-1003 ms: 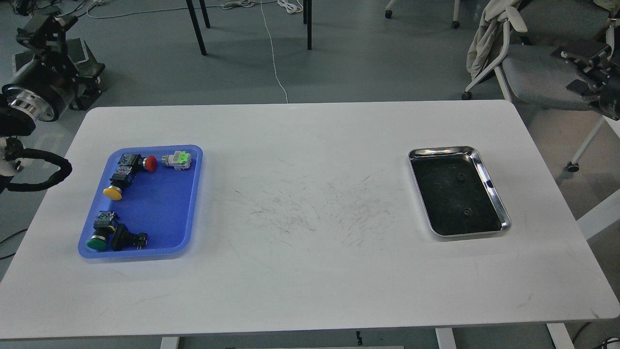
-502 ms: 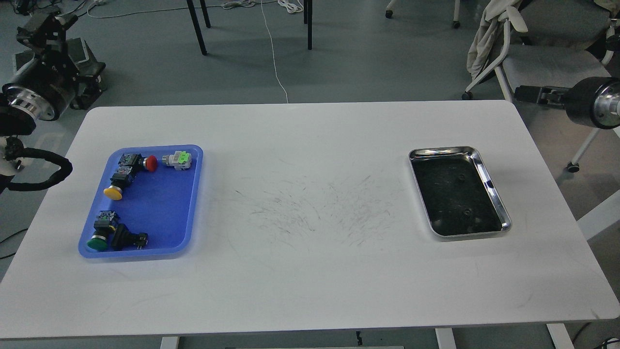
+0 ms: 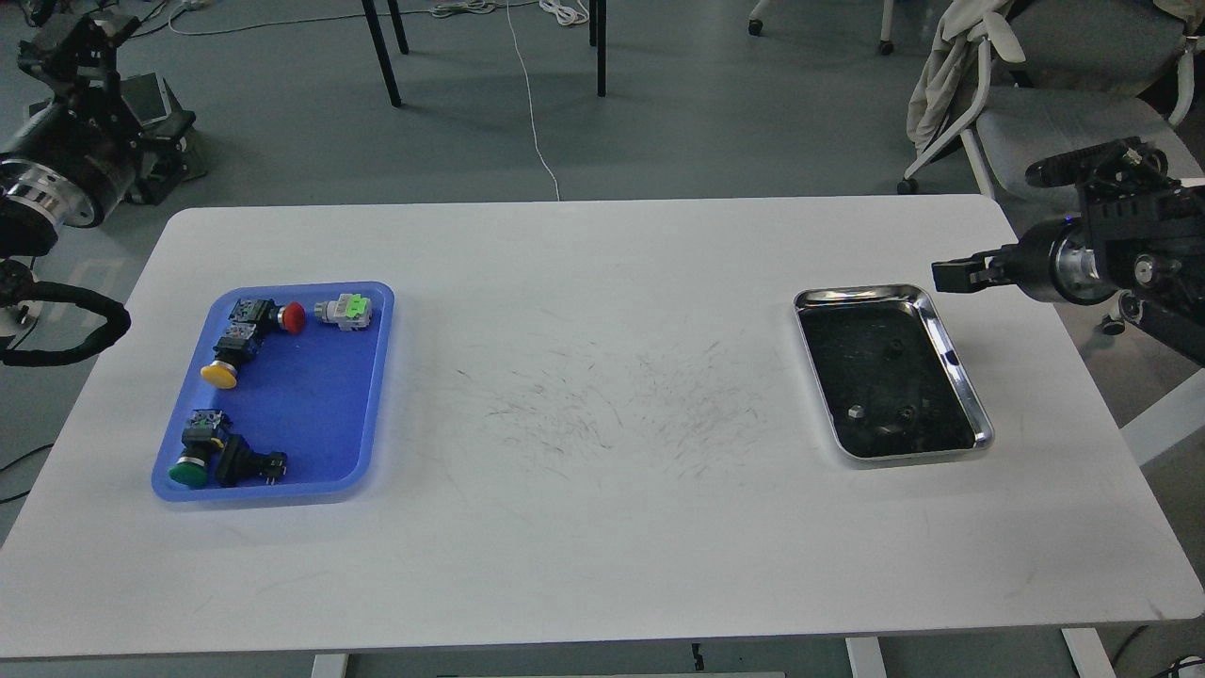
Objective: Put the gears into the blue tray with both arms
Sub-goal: 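Reach the right gripper into the metal tray and grasp a small black part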
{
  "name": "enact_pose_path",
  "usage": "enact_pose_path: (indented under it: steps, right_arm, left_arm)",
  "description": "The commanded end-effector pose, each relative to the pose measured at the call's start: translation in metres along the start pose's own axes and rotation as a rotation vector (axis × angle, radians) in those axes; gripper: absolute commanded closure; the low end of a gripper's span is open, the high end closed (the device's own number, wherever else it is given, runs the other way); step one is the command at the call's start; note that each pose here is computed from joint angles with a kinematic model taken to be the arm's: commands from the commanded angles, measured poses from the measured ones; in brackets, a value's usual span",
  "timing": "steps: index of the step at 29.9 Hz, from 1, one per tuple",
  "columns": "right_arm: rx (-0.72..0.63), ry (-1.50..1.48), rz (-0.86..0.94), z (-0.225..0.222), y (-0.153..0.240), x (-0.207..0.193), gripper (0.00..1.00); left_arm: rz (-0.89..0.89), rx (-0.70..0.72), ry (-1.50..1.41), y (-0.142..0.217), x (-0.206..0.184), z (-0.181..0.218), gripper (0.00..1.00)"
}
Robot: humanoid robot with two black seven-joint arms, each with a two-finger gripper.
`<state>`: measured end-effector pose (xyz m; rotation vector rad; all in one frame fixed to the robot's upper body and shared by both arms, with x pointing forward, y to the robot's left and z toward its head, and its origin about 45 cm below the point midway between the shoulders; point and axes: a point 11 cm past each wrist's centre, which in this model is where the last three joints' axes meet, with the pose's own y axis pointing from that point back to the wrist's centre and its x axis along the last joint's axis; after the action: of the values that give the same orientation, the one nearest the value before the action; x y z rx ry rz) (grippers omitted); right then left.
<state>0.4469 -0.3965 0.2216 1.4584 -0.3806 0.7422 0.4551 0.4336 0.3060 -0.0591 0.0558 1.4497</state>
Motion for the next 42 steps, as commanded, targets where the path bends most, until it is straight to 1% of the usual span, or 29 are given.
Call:
enact_pose_path:
  steps: [1, 2, 4, 10, 14, 18, 19, 23, 25, 29, 33, 35, 37, 42]
  right_arm:
    - [-0.029, -0.001, 0.01, 0.0, -0.015, -0.008, 0.16]
    - [-0.032, -0.006, 0.004, 0.0, -0.02, -0.015, 0.18]
    - [-0.028, -0.009, -0.011, -0.003, -0.025, -0.029, 0.18]
    - [0.0, -0.014, -0.012, -0.016, -0.036, -0.044, 0.18]
    - [0.015, -0.015, 0.007, -0.023, -0.041, -0.05, 0.2]
    - [0.03, -0.018, -0.012, -0.03, -0.047, -0.066, 0.21]
    - [0.033, -0.017, -0.001, -0.032, -0.048, -0.065, 0.23]
    - [0.039, -0.017, 0.002, -0.035, -0.05, -0.07, 0.23]
    - [0.042, -0.016, 0.004, -0.036, -0.05, -0.07, 0.27]
    - [0.044, -0.018, 0.002, -0.036, -0.051, -0.071, 0.27]
    - [0.042, -0.017, 0.001, -0.036, -0.05, -0.071, 0.32]
    - [0.046, -0.014, -0.001, -0.038, -0.052, -0.072, 0.32]
    - [0.055, -0.007, -0.007, -0.044, -0.054, -0.073, 0.36]
    - [0.059, -0.009, -0.016, -0.046, -0.056, -0.079, 0.37]
  left_arm:
    - [0.002, 0.001, -0.003, 0.001, 0.002, 0.001, 0.01]
    - [0.003, 0.001, -0.004, 0.001, 0.002, 0.001, 0.01]
    - [0.002, -0.001, -0.005, 0.0, 0.002, 0.002, 0.01]
    - [-0.001, -0.006, -0.01, -0.001, 0.001, 0.006, 0.01]
    - [0.002, -0.008, -0.012, 0.0, 0.003, 0.008, 0.01]
    - [0.004, -0.011, -0.017, 0.001, 0.004, 0.01, 0.01]
    - [0.004, -0.01, -0.017, 0.001, 0.005, 0.01, 0.01]
    - [0.001, -0.013, -0.018, 0.001, 0.004, 0.012, 0.01]
    - [0.001, -0.014, -0.019, 0.001, 0.004, 0.012, 0.01]
    - [0.006, -0.015, -0.022, 0.002, 0.006, 0.013, 0.01]
    - [0.007, -0.015, -0.023, 0.002, 0.006, 0.014, 0.01]
    - [0.007, -0.015, -0.022, 0.002, 0.006, 0.013, 0.01]
    - [0.007, -0.017, -0.022, 0.002, 0.006, 0.013, 0.01]
    - [0.008, -0.018, -0.022, 0.002, 0.006, 0.014, 0.01]
